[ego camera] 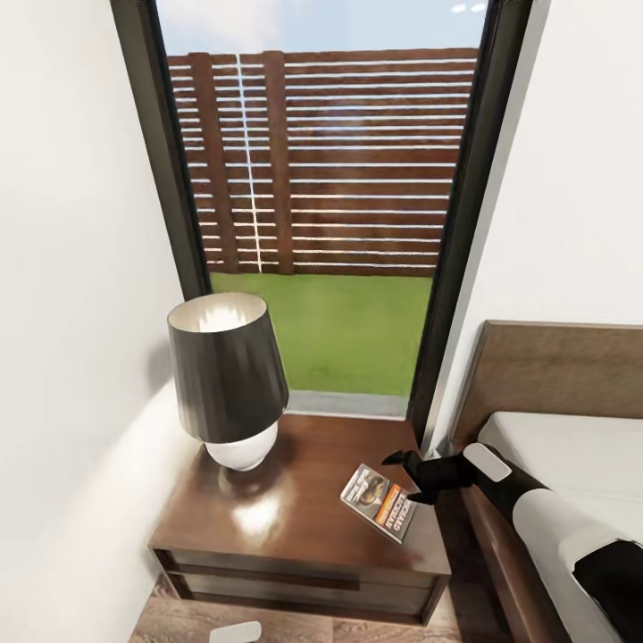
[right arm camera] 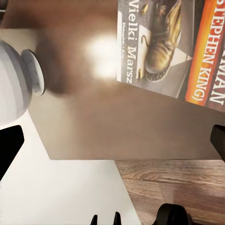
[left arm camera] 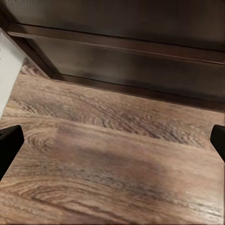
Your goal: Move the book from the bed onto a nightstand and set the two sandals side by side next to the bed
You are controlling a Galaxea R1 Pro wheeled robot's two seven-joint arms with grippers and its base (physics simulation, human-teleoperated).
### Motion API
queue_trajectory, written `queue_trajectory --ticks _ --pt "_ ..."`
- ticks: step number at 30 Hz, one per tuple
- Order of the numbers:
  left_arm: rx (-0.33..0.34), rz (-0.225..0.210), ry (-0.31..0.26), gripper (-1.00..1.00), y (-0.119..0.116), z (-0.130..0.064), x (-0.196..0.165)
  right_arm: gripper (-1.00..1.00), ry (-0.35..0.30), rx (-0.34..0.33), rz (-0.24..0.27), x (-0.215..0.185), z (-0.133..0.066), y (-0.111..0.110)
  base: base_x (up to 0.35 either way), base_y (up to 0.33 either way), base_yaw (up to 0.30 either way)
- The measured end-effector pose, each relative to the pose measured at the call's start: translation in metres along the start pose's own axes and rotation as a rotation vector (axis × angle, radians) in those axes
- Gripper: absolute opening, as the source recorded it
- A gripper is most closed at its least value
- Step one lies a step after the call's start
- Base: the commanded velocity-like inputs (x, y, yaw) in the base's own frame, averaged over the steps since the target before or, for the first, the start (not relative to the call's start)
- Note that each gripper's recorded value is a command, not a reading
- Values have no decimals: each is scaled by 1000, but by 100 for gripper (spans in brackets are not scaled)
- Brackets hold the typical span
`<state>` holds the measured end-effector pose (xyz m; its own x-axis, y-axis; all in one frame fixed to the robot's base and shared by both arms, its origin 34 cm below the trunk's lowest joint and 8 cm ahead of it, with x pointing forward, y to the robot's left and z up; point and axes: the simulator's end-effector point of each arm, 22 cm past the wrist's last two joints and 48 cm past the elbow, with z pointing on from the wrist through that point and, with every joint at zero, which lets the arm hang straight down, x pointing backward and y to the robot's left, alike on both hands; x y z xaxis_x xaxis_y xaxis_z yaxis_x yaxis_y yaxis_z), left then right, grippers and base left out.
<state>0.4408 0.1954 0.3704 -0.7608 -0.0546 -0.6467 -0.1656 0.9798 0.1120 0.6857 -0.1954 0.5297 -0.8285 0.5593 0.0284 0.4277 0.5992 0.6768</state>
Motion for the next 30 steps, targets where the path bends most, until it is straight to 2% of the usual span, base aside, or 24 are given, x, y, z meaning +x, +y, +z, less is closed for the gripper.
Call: queue_trajectory --ticks 10,20,30 --pt "-4 -6 11 100 3 -13 -15 100 0 0 1 -3 -14 16 0 0 -25" --pt "-4 -6 13 100 5 -26 -30 100 1 -1 2 -6 -28 32 -15 0 -215" --pt "-19 12 36 100 12 -38 -34 100 2 0 2 -8 -41 47 -289 0 -18"
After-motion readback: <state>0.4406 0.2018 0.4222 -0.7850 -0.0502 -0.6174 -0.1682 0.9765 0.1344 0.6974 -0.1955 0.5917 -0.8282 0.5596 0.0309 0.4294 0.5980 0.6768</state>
